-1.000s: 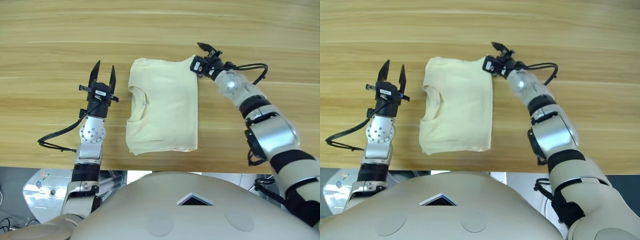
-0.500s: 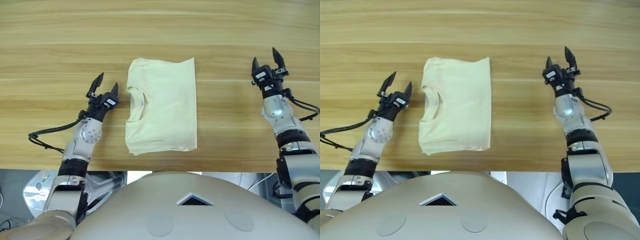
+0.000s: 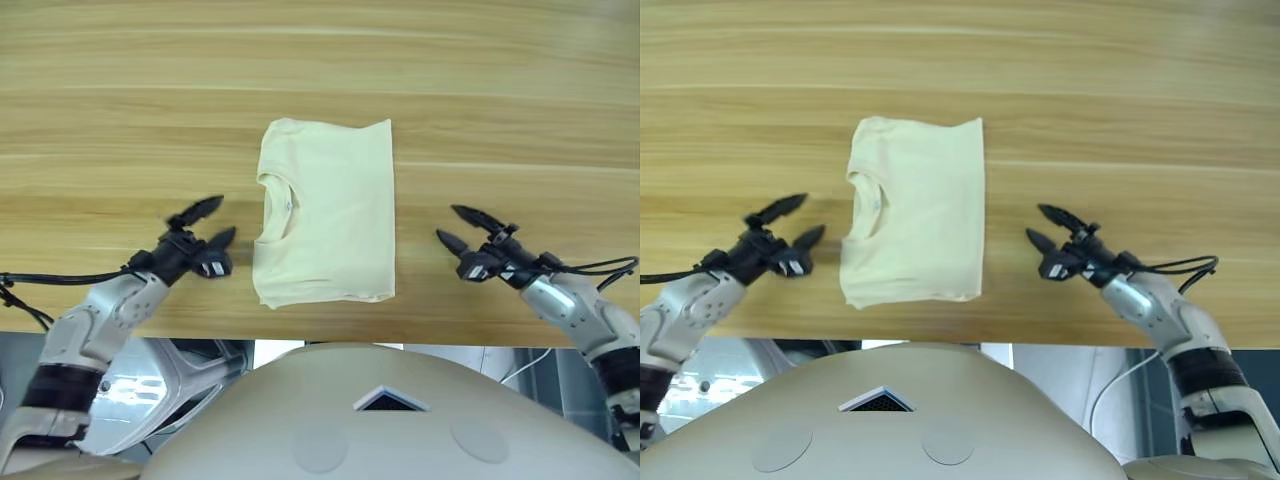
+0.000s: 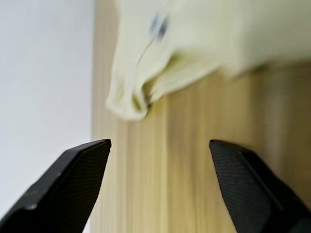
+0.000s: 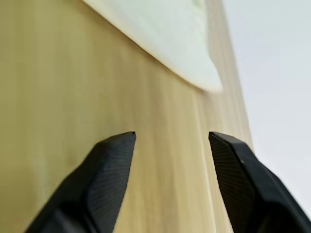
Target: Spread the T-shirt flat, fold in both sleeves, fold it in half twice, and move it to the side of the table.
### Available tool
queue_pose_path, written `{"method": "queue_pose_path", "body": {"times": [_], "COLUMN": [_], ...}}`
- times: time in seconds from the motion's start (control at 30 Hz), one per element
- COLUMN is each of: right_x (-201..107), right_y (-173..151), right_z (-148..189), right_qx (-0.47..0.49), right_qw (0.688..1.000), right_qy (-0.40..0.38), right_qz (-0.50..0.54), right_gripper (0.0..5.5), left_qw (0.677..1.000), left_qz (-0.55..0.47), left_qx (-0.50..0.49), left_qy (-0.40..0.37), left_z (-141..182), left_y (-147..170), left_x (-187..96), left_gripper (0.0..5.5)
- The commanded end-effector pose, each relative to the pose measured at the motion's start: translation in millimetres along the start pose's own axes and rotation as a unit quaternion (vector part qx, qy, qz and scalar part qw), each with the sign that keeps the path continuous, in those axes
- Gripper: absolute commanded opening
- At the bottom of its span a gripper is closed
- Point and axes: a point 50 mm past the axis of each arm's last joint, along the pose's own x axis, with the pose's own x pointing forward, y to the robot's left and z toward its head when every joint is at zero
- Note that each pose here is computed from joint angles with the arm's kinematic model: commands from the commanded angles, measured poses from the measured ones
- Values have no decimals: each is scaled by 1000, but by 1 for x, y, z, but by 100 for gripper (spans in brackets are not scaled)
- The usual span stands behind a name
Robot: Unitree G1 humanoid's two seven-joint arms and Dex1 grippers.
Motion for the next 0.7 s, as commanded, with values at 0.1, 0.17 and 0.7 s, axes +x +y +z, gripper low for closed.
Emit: {"method": "queue_pose_path", "body": {"times": [0.1,0.17,0.7], "right_x": [-17,-19,-11], "right_y": [22,20,16], "right_z": [12,18,41], "right_qx": [-29,-35,-59], "right_qw": [993,992,982], "right_qy": [1,-8,-57], "right_qz": [117,124,172], "right_gripper": [280,280,280], "left_qw": [990,986,954], "left_qz": [-127,-146,-253], "left_qx": [10,13,10], "left_qy": [-63,-78,-163], "left_z": [16,20,46], "left_y": [-13,-13,-34], "left_x": [-12,-14,-25], "left_gripper": [378,378,378]}}
